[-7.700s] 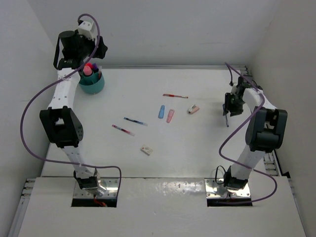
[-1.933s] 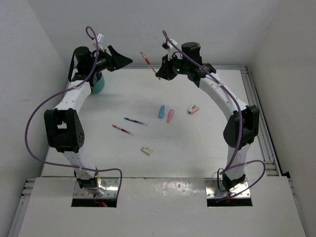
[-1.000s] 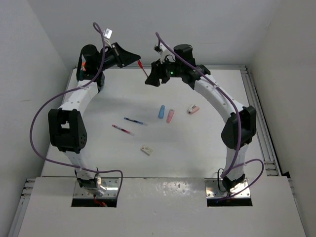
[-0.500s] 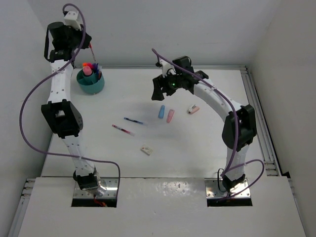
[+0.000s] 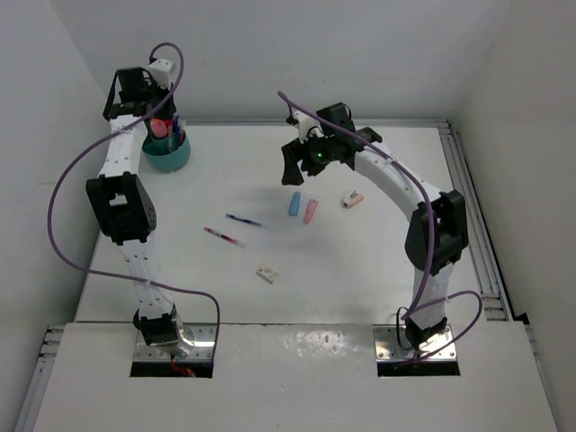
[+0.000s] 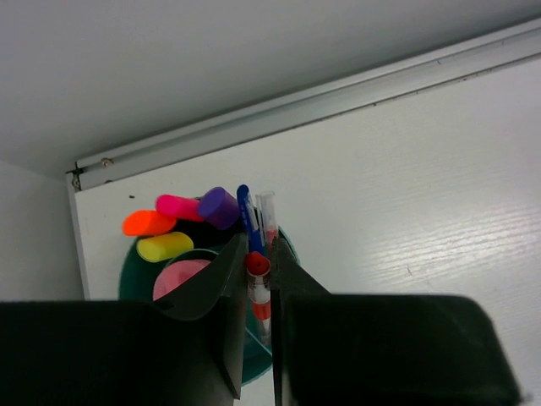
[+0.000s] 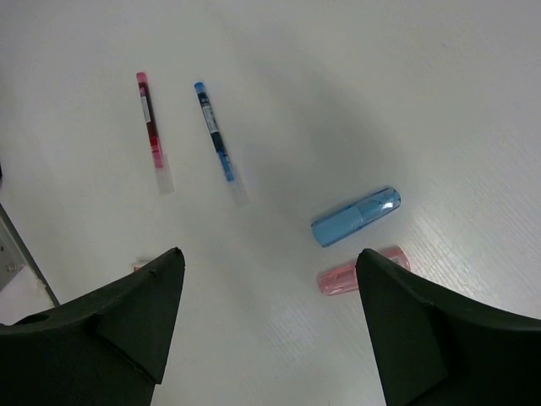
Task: Sort the stationery into containers
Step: Place the stationery into the container, then grab a piece of stationery with the right arm
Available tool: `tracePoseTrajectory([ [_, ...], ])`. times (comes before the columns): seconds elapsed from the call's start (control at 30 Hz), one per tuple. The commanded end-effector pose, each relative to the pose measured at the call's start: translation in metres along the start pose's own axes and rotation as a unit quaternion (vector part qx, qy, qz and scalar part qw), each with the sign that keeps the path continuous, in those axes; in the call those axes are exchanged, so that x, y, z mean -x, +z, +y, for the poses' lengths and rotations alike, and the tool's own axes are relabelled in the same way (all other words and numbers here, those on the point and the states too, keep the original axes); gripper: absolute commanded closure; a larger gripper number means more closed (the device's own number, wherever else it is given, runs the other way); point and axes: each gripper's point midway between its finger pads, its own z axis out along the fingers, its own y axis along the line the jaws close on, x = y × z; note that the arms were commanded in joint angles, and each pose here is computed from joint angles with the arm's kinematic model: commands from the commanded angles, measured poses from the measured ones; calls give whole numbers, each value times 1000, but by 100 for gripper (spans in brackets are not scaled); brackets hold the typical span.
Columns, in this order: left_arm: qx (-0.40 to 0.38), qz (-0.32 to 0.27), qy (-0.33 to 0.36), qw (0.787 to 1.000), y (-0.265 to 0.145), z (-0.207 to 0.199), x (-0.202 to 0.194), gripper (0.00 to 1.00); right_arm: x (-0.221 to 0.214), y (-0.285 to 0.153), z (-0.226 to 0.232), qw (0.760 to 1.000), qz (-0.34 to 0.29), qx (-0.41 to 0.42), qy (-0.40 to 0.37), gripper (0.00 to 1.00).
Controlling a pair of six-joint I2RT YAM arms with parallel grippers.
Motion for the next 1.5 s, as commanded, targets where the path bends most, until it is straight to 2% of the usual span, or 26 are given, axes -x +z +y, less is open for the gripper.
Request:
tracePoseTrajectory([
  [0.0, -2, -36, 13, 999, -5, 2, 20, 100, 15, -4, -3, 1000, -15, -4, -16, 19],
  [0.3, -5, -46, -4, 999, 11, 3, 15, 100, 9, -3, -3, 1000, -8, -3, -25, 21],
  [0.43, -10, -35, -10, 999, 14, 0, 7, 93, 6, 1, -3, 999, -1, 5, -41, 22],
  [0.47, -10, -34, -11, 999, 13, 0, 7, 89, 4, 2, -2, 999, 5, 7, -40, 22],
  [0.5, -12, -29, -14, 999, 13, -1, 4, 70, 4, 5, -4, 999, 9, 9, -43, 23],
  [0.57, -12, -24, -21, 999, 11, -1, 1, 51, 2, 10, 1, 999, 18, 16, -47, 25],
  [0.6, -12, -23, -25, 999, 10, -2, 1, 32, 0, 11, 2, 998, 24, 20, -48, 26],
  [0.67, -12, -32, -38, 999, 2, 0, 7, 22, -7, 17, 6, 998, 35, 28, -54, 29],
  [0.73, -18, -56, -50, 997, -15, 0, 26, 21, -12, 22, 11, 997, 42, 34, -63, 32],
  [0.77, -20, -55, -58, 997, -19, -1, 23, 21, -13, 25, 14, 996, 42, 36, -70, 33],
  [0.83, -16, -92, -65, 994, -43, -1, 50, 21, -23, 38, 24, 994, 54, 45, -80, 35],
  [0.87, -20, -87, -77, 993, -47, -4, 42, 20, -25, 43, 26, 994, 57, 46, -86, 38],
  [1.0, -27, -120, -116, 986, -92, -15, 65, 19, -36, 72, 55, 989, 73, 68, -110, 44],
  [1.07, -28, -109, -130, 985, -101, -20, 56, 16, -44, 86, 64, 986, 86, 78, -116, 48],
  [1.13, -20, -109, -142, 984, -117, -19, 58, 3, -47, 97, 77, 983, 91, 83, -134, 51],
  [1.17, -18, -97, -150, 984, -120, -21, 52, 0, -56, 107, 81, 980, 103, 86, -144, 53],
  [1.47, -5, -76, -175, 982, -152, -34, 20, 0, -81, 149, 59, 973, 134, 21, -189, 55],
])
